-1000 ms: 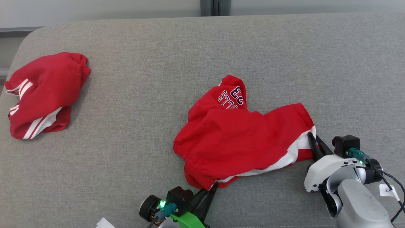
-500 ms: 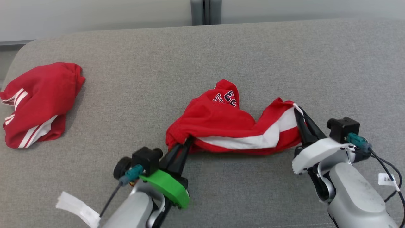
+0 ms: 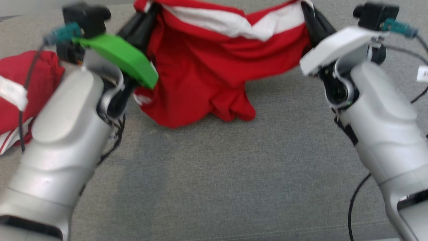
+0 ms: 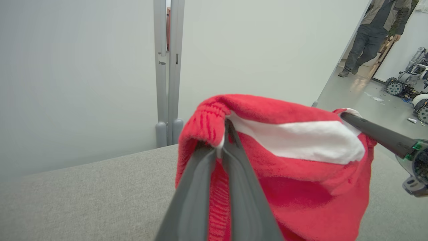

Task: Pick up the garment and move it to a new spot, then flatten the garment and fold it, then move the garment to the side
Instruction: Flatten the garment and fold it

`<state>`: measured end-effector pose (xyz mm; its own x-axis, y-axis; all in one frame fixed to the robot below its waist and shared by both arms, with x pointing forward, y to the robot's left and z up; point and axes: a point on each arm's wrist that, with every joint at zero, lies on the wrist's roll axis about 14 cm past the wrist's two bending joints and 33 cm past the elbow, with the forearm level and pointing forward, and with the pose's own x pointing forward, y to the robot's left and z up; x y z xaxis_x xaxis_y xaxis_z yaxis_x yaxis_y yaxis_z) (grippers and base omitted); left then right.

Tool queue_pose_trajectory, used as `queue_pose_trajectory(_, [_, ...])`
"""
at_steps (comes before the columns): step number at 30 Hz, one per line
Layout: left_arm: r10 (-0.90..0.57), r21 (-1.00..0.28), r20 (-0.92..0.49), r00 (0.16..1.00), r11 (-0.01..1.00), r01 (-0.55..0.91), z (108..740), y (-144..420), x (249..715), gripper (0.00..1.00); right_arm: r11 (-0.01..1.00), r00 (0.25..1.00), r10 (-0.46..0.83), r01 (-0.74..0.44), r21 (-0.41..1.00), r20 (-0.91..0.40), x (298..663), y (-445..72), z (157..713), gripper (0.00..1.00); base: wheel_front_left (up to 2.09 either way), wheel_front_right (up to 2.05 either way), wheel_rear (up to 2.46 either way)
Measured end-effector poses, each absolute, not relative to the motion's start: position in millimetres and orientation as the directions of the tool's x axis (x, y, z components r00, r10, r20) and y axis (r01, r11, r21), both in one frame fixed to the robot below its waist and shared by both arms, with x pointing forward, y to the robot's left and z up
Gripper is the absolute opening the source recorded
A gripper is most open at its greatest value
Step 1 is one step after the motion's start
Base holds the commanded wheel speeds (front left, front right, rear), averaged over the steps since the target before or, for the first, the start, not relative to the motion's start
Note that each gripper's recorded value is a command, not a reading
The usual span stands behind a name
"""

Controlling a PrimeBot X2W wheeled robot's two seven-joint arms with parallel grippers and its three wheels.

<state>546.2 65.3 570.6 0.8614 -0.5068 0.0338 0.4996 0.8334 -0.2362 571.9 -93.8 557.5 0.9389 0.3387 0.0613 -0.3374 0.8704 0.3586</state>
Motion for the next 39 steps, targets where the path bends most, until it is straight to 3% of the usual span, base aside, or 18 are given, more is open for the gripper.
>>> queue_pose_trajectory(9, [-0.482,-0.208,0.209,0.851,0.829,0.520,675.1,57.6,641.7,0.00,0.817,0.933,0.246,-0.346,0.462,0.264,657.7,-110.6,666.4,0.00,0.00,0.00,0.00])
queue_pose_trajectory(18, [-0.472,-0.186,0.410,0.780,0.794,0.578,748.3,38.0,665.6,0.00,0.810,0.915,0.171,-0.342,0.476,0.366,691.2,-125.9,721.3,0.00,0.00,0.00,0.00])
queue_pose_trajectory(21, [-0.491,-0.187,0.388,0.780,0.787,0.588,732.1,31.3,666.8,0.00,0.821,0.927,0.182,-0.327,0.468,0.328,696.1,-123.4,703.9,0.00,0.00,0.00,0.00])
queue_pose_trajectory(28, [-0.510,-0.272,0.240,0.826,0.781,0.562,630.8,33.9,658.4,0.00,0.836,0.968,0.195,-0.247,0.489,0.156,689.8,-128.5,610.6,0.00,0.00,0.00,0.00])
queue_pose_trajectory(39, [-0.547,-0.441,0.045,0.836,0.740,0.508,508.0,36.8,567.9,0.00,0.807,0.974,0.207,-0.119,0.579,-0.088,605.7,-149.4,485.0,0.00,0.00,0.00,0.00])
